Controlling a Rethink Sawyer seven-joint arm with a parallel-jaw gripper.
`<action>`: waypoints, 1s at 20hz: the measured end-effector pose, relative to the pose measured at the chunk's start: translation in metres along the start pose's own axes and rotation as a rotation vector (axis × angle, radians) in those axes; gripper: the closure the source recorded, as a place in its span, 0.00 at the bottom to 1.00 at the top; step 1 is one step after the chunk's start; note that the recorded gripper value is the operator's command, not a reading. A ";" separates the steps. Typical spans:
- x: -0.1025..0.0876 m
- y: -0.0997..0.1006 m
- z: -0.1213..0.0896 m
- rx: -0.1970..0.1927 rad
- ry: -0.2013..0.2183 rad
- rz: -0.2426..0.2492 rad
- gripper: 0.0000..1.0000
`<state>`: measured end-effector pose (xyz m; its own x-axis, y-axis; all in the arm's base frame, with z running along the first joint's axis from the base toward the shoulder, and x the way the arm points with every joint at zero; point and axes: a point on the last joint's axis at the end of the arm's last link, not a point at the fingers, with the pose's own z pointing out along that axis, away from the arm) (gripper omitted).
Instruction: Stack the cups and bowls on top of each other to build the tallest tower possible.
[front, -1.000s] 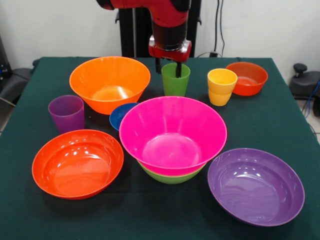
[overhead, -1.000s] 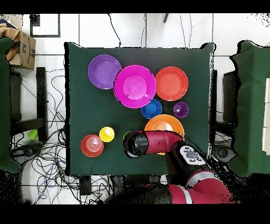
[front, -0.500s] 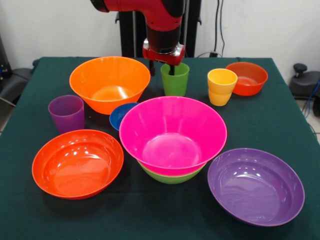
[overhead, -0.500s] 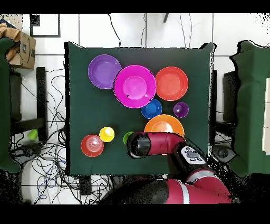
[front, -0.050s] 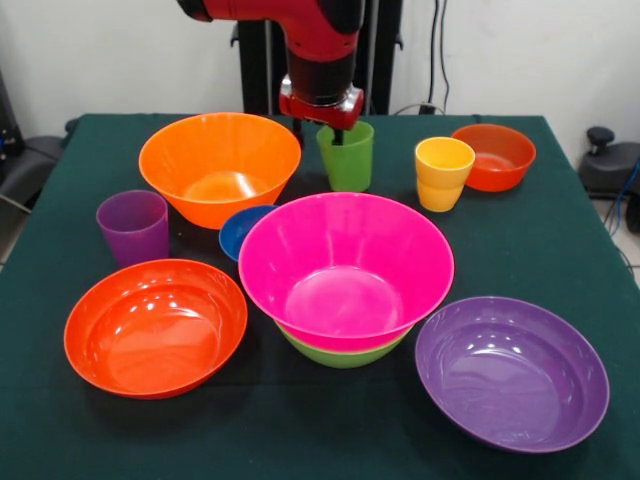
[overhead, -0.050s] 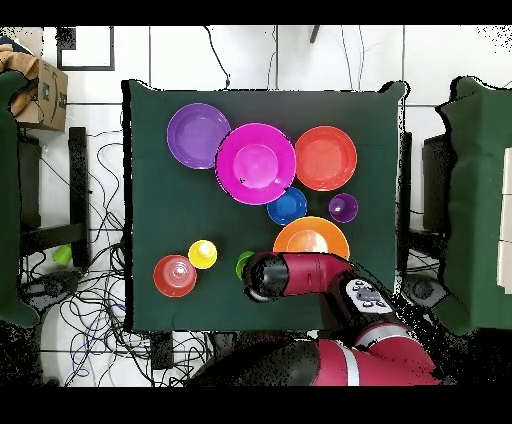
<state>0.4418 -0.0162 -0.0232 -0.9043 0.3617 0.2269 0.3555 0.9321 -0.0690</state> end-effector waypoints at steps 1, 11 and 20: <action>0.000 0.000 0.000 0.001 0.000 0.000 0.00; -0.003 -0.003 -0.006 0.008 -0.016 0.004 1.00; -0.008 -0.005 -0.014 0.009 -0.033 0.007 1.00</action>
<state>0.4503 -0.0239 -0.0113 -0.9092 0.3684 0.1938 0.3597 0.9297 -0.0796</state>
